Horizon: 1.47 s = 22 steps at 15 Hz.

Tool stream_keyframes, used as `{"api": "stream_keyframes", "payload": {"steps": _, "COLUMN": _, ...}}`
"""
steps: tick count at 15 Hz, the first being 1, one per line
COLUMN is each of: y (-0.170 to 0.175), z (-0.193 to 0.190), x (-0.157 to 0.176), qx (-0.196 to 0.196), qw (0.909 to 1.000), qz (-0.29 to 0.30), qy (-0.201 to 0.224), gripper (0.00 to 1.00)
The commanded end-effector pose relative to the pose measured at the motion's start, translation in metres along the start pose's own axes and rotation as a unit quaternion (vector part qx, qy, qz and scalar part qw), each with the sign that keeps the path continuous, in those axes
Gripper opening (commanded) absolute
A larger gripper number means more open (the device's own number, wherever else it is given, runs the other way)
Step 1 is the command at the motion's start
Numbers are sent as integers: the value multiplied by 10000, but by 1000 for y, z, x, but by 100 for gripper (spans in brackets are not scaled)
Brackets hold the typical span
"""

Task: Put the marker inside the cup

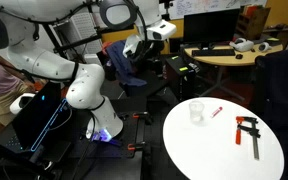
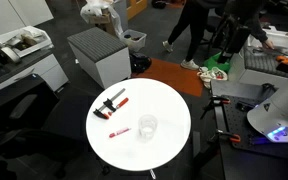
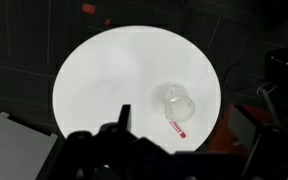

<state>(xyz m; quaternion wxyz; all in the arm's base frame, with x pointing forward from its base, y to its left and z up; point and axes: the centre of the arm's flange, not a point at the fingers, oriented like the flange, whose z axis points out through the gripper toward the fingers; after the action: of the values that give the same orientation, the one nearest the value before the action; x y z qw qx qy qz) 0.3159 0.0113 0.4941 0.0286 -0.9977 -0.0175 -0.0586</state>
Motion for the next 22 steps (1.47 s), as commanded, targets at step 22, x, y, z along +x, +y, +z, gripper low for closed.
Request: {"api": "stream_keyframes", "payload": {"steps": 22, "y": 21, "z": 32, "x": 85, "qx": -479, "qw": 9907, "qz": -1041, "qy": 734, "gripper": 100}}
